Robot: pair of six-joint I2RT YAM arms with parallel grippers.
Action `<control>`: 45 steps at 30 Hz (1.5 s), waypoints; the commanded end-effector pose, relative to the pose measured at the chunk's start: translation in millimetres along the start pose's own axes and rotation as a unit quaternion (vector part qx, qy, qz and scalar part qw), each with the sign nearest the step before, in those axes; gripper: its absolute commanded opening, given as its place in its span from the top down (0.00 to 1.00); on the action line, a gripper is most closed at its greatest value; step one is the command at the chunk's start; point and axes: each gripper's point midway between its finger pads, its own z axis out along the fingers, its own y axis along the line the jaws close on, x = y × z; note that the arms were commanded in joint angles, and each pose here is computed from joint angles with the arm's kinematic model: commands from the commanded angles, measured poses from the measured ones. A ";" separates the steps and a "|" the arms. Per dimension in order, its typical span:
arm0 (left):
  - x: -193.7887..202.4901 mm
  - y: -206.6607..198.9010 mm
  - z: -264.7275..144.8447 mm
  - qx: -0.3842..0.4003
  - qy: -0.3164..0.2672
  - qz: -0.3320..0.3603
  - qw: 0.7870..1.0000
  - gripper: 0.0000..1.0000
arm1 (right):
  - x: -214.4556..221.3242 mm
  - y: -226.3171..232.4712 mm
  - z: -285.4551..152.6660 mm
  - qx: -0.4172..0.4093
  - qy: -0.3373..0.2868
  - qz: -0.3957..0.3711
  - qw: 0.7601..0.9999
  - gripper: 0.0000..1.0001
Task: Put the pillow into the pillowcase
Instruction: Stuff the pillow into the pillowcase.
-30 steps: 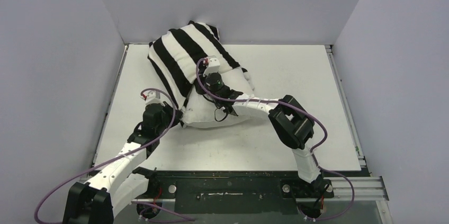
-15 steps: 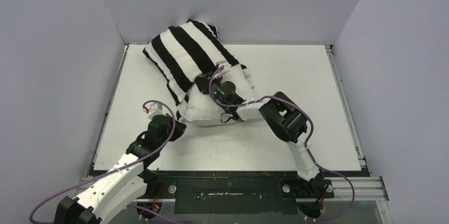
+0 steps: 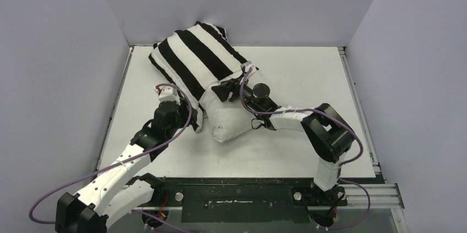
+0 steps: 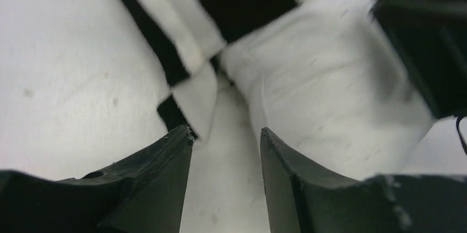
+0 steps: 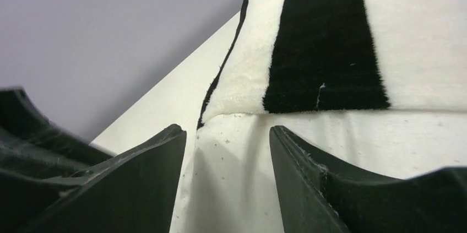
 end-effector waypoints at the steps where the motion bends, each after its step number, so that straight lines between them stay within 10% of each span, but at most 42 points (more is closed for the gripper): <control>1: -101.6 -62.7 2.3 0.054 -0.115 0.137 0.982 0.51 | -18.4 -5.8 -32.7 0.028 0.045 0.001 0.999 0.40; 11: -146.8 -132.2 92.1 0.091 -0.107 0.283 0.949 0.44 | -47.3 -43.4 -64.5 0.122 0.084 -0.084 0.985 0.08; 21: -114.4 -153.1 141.1 0.160 -0.096 0.327 0.926 0.41 | -29.3 -58.6 -63.6 0.129 0.102 -0.077 0.983 0.07; 45: -99.8 -172.5 111.5 0.276 -0.115 0.419 0.857 0.31 | -11.5 -79.0 -85.8 0.142 0.100 -0.069 0.982 0.05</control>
